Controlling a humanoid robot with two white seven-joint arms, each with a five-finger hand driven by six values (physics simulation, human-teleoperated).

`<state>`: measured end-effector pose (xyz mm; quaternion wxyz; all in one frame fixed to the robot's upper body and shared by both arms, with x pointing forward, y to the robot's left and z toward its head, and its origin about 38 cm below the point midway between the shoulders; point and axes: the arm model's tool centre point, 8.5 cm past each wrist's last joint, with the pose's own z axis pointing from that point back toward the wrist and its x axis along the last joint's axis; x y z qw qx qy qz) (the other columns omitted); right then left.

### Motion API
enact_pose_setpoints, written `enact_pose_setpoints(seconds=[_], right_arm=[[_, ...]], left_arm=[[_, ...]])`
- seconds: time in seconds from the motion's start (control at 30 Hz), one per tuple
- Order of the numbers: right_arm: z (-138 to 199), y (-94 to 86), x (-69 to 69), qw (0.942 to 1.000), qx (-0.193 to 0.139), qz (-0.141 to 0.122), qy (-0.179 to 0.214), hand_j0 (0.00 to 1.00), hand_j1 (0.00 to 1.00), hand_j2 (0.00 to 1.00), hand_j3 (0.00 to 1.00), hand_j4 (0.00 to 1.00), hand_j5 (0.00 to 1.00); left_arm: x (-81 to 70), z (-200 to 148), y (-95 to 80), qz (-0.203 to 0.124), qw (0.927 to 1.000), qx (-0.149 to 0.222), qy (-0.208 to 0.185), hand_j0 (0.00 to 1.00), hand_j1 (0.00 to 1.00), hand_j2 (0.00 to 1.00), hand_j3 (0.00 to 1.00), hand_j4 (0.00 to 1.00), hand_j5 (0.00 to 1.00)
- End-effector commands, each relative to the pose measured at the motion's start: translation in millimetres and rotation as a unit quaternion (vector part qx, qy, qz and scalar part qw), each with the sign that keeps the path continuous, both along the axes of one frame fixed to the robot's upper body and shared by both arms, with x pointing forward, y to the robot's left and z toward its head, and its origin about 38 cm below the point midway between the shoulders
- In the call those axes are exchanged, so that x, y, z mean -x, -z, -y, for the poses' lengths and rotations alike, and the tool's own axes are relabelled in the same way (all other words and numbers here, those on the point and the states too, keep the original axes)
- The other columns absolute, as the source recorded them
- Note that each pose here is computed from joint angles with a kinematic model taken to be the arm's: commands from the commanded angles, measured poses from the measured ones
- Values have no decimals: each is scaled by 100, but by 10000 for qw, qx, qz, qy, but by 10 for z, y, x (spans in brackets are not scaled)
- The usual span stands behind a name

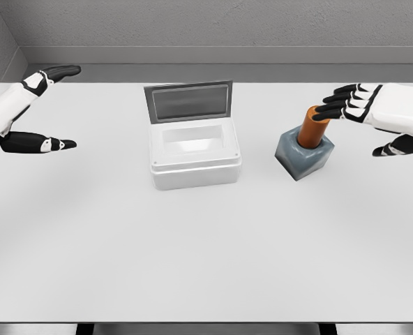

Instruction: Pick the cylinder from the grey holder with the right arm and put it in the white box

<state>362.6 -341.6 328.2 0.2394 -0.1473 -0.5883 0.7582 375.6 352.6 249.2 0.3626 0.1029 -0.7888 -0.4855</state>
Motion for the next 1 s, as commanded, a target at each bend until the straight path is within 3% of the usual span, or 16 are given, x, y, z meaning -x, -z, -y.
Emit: enact_pose_setpoints(seconds=[0.0, 0.17, 0.27, 0.4, 0.47, 0.5, 0.57, 0.63, 0.67, 0.77, 0.8, 0.87, 0.9, 0.97], right_arm=[[-4, -4, -3, 10000, -17, 2, 3, 100, 100, 100, 100, 100, 100], [-7, 18, -18, 10000, -8, -3, 7, 100, 100, 100, 100, 100, 100], [-145, -144, -82, 9991, -264, 313, -146, 100, 100, 100, 100, 100, 100], [-173, -181, -90, 9984, -354, 393, -178, 100, 100, 100, 100, 100, 100], [-120, -258, -110, 9985, -222, 485, -106, 100, 100, 100, 100, 100, 100], [-97, -379, -140, 9985, 53, 544, -83, 100, 100, 100, 100, 100, 100], [-178, -211, -221, 9972, 709, 10, -219, 100, 100, 100, 100, 100, 100], [-193, -385, -399, 9979, 610, 205, -122, 100, 100, 100, 100, 100, 100], [-228, -408, -418, 9979, 585, 251, -154, 100, 100, 100, 100, 100, 100], [-425, -341, -600, 9980, 487, 332, -250, 100, 100, 100, 100, 100, 100], [-490, -307, -626, 9973, 559, 384, -290, 100, 100, 100, 100, 100, 100], [-490, -301, -658, 9965, 659, 442, -247, 100, 100, 100, 100, 100, 100], [-509, -209, -734, 9964, 730, 383, -196, 100, 100, 100, 100, 100, 100], [-472, -58, -874, 9956, 920, 157, -53, 100, 100, 100, 100, 100, 100]], left_arm=[[-2, -13, -9, -5, 10000, 26, -14, 100, 100, 100, 100, 100, 100], [-2, -10, -7, -5, 10000, 33, -12, 100, 100, 100, 100, 100, 100], [-1, -11, -3, -10, 10000, 46, -16, 100, 100, 100, 100, 100, 100], [-5, 10, -4, 19, 9999, 121, -15, 100, 100, 100, 100, 100, 100], [-7, 3, -6, 22, 9999, 121, -26, 100, 100, 100, 100, 100, 100], [-7, 3, -6, 22, 9999, 121, -26, 100, 100, 100, 100, 100, 100], [0, 28, 4, 5, 9999, 141, 12, 100, 100, 100, 100, 100, 100], [-14, 46, 62, -94, 9994, 335, 14, 100, 100, 100, 100, 100, 100], [-23, 58, 142, -333, 9974, 634, 59, 100, 100, 100, 100, 100, 100], [-39, 101, 193, -746, 9860, 1477, 208, 100, 100, 100, 100, 100, 100], [-59, 106, 230, -1079, 9795, 1685, 246, 100, 100, 100, 100, 100, 100], [-124, 119, 347, -1824, 9593, 2150, 141, 100, 100, 100, 100, 100, 100], [-222, 134, 352, -2187, 9469, 2357, -50, 100, 100, 100, 100, 100, 100], [-332, 196, 355, -2592, 9269, 2710, -158, 100, 100, 100, 100, 100, 100]])
